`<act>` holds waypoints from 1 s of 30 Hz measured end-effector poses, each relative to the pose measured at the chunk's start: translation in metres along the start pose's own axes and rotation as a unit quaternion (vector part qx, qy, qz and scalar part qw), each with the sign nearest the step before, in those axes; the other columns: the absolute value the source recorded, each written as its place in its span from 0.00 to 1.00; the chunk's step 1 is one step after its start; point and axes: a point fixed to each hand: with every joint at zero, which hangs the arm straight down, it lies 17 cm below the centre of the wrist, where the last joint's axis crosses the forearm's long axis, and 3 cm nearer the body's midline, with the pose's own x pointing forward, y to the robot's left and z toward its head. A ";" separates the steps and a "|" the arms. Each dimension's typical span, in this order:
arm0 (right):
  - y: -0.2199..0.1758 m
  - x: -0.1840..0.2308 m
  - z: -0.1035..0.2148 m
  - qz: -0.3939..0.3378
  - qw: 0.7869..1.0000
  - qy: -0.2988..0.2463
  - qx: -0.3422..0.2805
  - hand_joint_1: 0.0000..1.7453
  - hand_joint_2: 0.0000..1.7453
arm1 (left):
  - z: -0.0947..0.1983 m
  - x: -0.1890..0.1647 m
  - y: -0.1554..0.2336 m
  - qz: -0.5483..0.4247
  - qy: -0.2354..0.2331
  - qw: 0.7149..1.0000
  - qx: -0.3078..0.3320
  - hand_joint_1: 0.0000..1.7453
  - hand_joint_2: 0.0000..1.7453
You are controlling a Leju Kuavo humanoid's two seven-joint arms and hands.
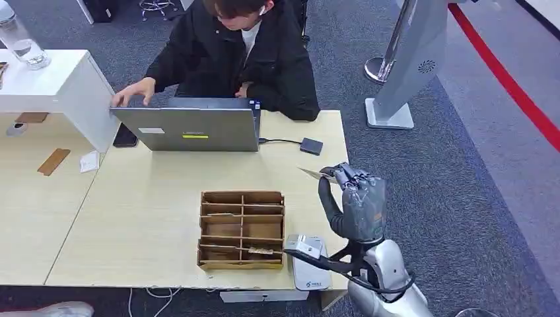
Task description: Pass the card to the sensor for recognition and then transmit it.
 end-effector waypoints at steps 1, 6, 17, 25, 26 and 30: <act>0.002 0.000 0.001 -0.012 1.000 0.002 0.008 1.00 1.00 | 0.000 0.000 0.000 0.001 0.000 1.000 0.000 0.00 0.00; 0.016 0.003 0.010 -0.102 0.993 0.029 0.054 1.00 1.00 | 0.000 0.000 0.000 0.007 0.002 1.000 0.001 0.00 0.00; 0.050 0.032 0.047 -0.333 0.924 0.066 0.177 1.00 1.00 | 0.000 0.001 0.001 0.021 -0.001 1.000 0.003 0.00 0.00; 0.053 0.037 0.070 -0.364 0.907 0.077 0.195 1.00 1.00 | 0.000 -0.001 0.001 0.026 0.002 1.000 0.003 0.00 0.00; 0.053 0.037 0.070 -0.364 0.907 0.076 0.195 1.00 1.00 | 0.000 -0.001 0.001 0.027 0.002 1.000 0.003 0.00 0.00; 0.052 0.037 0.071 -0.364 0.907 0.077 0.196 1.00 1.00 | 0.000 -0.001 0.001 0.028 0.003 1.000 0.003 0.00 0.00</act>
